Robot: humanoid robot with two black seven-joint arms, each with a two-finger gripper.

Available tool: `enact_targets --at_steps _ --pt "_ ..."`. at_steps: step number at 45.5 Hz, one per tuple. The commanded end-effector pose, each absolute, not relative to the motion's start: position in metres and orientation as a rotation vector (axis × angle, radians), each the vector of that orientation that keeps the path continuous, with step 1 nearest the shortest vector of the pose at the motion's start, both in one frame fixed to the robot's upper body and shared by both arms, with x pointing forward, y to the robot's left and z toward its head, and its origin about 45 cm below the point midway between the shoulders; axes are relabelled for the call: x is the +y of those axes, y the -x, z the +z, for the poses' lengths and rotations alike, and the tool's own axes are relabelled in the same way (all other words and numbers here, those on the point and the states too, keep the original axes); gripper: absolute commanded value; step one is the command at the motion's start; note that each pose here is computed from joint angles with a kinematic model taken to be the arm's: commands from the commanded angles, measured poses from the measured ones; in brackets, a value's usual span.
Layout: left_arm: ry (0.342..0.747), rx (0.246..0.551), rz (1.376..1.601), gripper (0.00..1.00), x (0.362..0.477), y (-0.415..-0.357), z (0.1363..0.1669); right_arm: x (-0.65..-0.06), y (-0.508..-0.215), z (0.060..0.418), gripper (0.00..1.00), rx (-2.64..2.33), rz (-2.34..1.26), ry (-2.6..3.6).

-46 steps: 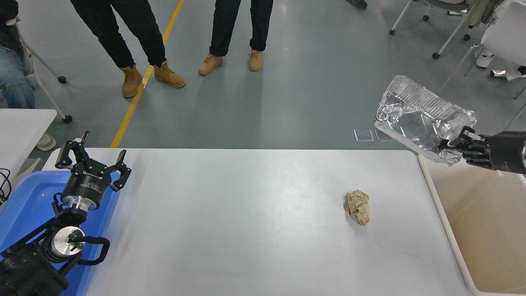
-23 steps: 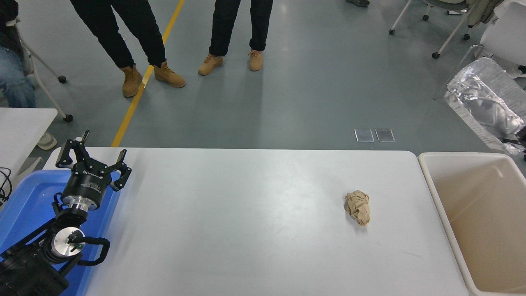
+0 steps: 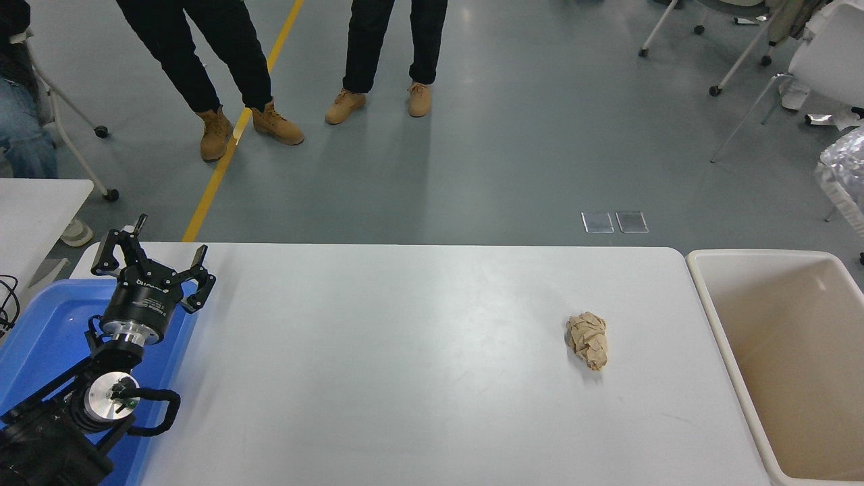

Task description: Clean the table surface

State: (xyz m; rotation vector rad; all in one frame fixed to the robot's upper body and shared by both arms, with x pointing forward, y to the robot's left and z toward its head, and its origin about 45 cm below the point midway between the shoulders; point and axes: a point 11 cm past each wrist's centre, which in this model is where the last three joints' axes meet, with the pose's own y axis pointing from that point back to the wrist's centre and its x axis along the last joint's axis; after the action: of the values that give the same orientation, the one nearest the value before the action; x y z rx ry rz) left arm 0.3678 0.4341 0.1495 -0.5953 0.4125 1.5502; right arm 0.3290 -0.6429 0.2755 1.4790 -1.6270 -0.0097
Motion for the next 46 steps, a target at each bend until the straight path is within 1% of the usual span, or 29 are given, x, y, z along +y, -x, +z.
enact_targets --at_steps 1,13,18,29,33,46 --pt "0.595 0.412 1.55 0.99 0.434 -0.3678 0.1496 -0.656 -0.31 0.258 0.0 -1.627 -0.054 -1.419" --pt "0.596 0.412 1.551 0.99 0.434 -0.3678 0.1496 -0.655 -0.299 0.225 0.0 -1.577 -0.101 -1.386" --pt "0.596 0.412 1.551 0.99 0.434 -0.3678 0.1496 -0.655 -0.295 0.219 0.0 -1.566 -0.113 -1.382" --pt "0.595 0.413 1.55 0.99 0.434 -0.3677 0.1493 -0.651 -0.289 0.194 0.0 -1.542 -0.121 -1.344" --pt "0.596 0.412 1.551 0.99 0.434 -0.3678 0.1496 -0.644 -0.29 0.181 0.0 -1.53 -0.132 -1.348" --pt "0.595 0.413 1.55 0.99 0.434 -0.3677 0.1493 -0.633 -0.279 0.147 0.0 -1.495 -0.164 -1.337"
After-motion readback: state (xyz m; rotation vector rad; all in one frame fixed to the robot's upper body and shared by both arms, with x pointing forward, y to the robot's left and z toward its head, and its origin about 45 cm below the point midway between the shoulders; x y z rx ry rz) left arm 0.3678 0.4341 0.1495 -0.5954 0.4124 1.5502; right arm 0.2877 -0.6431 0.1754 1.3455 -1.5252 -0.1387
